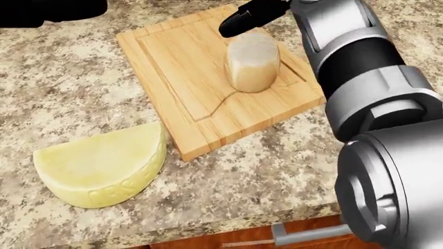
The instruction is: Place the bread and cheese on the cutting board.
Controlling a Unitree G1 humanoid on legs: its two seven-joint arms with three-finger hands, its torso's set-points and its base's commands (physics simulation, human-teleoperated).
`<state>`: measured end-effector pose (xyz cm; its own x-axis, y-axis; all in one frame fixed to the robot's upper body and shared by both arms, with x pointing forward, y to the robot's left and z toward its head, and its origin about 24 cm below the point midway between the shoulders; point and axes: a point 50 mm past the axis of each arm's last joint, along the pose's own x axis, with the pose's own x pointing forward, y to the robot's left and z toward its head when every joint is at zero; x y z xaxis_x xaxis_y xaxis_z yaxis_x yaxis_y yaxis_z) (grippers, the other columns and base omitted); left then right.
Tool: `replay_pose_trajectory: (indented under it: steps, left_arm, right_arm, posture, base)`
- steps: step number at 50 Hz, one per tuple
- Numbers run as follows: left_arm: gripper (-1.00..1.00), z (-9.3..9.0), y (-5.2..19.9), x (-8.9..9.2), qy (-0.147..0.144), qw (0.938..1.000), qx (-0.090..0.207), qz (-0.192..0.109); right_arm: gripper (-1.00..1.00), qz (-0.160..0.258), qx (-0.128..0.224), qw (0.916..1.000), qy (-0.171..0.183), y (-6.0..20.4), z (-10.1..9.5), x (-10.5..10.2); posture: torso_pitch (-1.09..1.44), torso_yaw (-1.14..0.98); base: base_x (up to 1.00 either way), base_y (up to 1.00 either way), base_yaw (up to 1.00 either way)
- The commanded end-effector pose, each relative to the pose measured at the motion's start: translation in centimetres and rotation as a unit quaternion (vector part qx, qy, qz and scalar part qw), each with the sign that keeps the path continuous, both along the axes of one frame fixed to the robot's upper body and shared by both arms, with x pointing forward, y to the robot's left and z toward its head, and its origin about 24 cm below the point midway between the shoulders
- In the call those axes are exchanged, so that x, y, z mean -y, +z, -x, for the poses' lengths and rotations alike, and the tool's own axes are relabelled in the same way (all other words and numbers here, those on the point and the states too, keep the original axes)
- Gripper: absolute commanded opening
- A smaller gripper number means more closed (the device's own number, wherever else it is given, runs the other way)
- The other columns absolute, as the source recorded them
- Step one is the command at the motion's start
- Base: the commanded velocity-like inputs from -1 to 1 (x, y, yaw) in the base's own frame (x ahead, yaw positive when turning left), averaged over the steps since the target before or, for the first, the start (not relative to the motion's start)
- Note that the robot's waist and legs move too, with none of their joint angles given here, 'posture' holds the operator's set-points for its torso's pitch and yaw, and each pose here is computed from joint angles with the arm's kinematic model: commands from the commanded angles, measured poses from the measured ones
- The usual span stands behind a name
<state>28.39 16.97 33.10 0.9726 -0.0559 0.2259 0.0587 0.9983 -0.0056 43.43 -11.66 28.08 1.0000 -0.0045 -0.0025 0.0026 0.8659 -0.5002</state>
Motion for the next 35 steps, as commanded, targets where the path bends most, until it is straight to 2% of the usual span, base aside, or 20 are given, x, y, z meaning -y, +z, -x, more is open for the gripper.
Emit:
replay_pose_trajectory:
  steps: [1,6,7,8,11,15,18,24,29,35]
  left_arm:
    - [1.0,0.7,1.4,-0.2,0.004,0.9992,0.04,0.006]
    - [1.0,0.7,1.4,-0.2,0.004,0.9992,0.039,0.006]
    - [1.0,0.7,1.3,-0.1,0.003,0.9992,0.039,0.005]
    - [1.0,0.7,1.3,-0.1,0.003,0.9992,0.039,0.005]
    - [1.0,0.7,1.4,-0.1,0.004,0.9992,0.039,0.005]
    - [1.0,0.7,1.3,0.0,0.003,0.9992,0.039,0.004]
    - [1.0,0.7,1.4,0.0,0.003,0.9992,0.039,0.004]
    - [1.0,0.7,1.3,0.2,0.001,0.9992,0.039,0.002]
    - [1.0,0.7,1.2,0.2,0.002,0.9993,0.038,0.002]
    - [1.0,0.8,1.1,0.3,0.001,0.9993,0.037,0.0]
  right_arm:
    - [1.0,-0.015,0.069,0.9975,0.008,3.5,0.4,0.0]
    - [1.0,-0.06,0.108,0.9924,0.0,5.2,0.7,1.1]
    - [1.0,-0.043,0.116,0.9924,-0.003,5.6,0.8,1.3]
    - [1.0,-0.065,0.129,0.9895,0.002,6.3,0.9,1.3]
    - [1.0,-0.05,0.148,0.9878,-0.004,7.4,1.2,1.7]
    - [1.0,-0.066,0.161,0.9848,-0.004,7.9,1.4,2.2]
    - [1.0,-0.071,0.184,0.9804,-0.007,9.0,1.9,3.0]
    - [1.0,-0.087,0.231,0.9689,-0.016,11.6,3.8,5.2]
    - [1.0,-0.085,0.237,0.9674,-0.026,11.3,5.9,6.6]
    - [1.0,-0.074,0.245,0.9665,-0.023,11.6,8.6,6.9]
  posture:
    - [0.0,0.0]
    - [0.0,0.0]
    - [0.0,0.0]
    - [0.0,0.0]
    - [0.0,0.0]
    - [0.0,0.0]
    - [0.0,0.0]
    - [0.0,0.0]
    - [0.0,0.0]
    - [0.0,0.0]
  base:
    - [0.0,0.0,0.0]
    - [0.0,0.0,0.0]
    - [0.0,0.0,0.0]
    - [0.0,0.0,0.0]
    - [0.0,0.0,0.0]
    - [0.0,0.0,0.0]
    - [0.0,0.0,0.0]
    - [0.0,0.0,0.0]
    - [0.0,0.0,0.0]
    - [0.0,0.0,0.0]
